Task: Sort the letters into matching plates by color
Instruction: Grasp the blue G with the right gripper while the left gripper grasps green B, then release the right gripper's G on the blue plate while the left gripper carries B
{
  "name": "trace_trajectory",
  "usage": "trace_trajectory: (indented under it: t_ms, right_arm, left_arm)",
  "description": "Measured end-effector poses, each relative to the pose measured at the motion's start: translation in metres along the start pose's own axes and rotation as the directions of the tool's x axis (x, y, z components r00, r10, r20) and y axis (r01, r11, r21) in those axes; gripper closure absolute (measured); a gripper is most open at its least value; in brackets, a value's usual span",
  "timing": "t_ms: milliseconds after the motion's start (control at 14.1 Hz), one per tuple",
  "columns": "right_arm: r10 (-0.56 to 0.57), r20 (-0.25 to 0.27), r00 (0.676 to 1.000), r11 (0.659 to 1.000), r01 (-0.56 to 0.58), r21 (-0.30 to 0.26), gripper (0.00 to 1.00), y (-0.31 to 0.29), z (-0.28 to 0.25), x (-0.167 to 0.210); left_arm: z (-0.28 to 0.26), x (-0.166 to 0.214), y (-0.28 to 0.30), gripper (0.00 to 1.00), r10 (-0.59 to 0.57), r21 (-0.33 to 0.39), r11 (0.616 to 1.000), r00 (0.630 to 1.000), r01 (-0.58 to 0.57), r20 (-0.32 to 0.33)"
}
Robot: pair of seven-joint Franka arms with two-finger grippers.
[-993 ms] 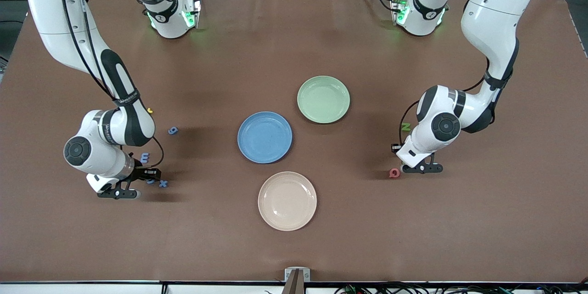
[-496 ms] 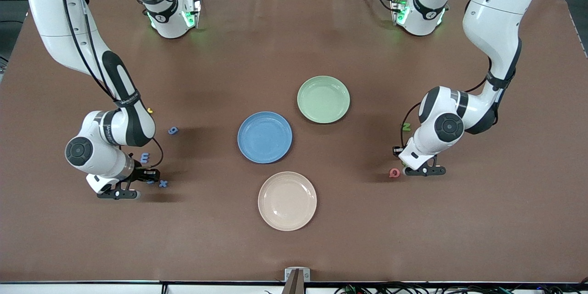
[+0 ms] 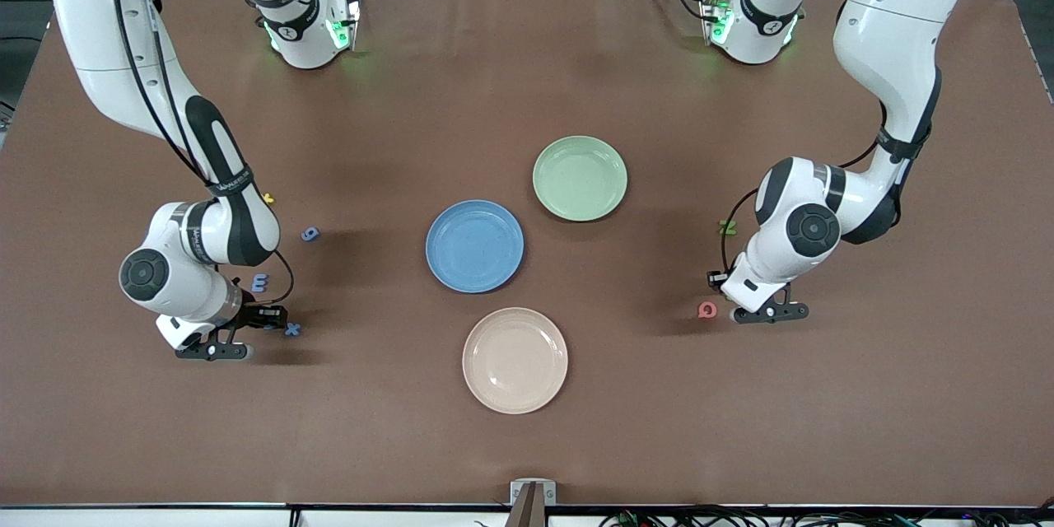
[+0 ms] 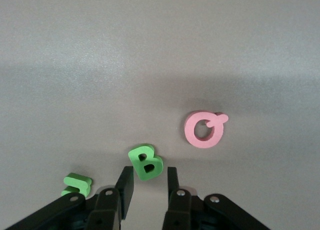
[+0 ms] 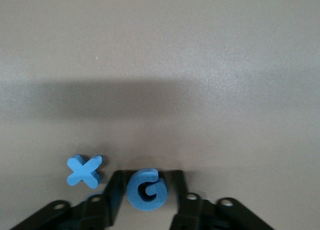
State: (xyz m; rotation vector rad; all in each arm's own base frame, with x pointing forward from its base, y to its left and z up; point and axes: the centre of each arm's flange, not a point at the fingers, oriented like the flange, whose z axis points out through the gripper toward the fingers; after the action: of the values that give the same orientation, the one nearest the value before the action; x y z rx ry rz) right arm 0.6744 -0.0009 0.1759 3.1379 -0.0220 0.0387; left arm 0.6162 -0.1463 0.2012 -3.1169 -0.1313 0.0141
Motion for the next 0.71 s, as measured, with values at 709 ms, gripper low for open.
trace_trajectory:
  t_ms: [709]
  right_arm:
    - [0.057,0.08,0.995,0.998,-0.057,0.004,0.65,-0.028,-0.028,0.014]
  left_arm:
    - [0.016,0.006,0.0,0.53,-0.087,-0.001,0.996,0.996,0.087,0.013]
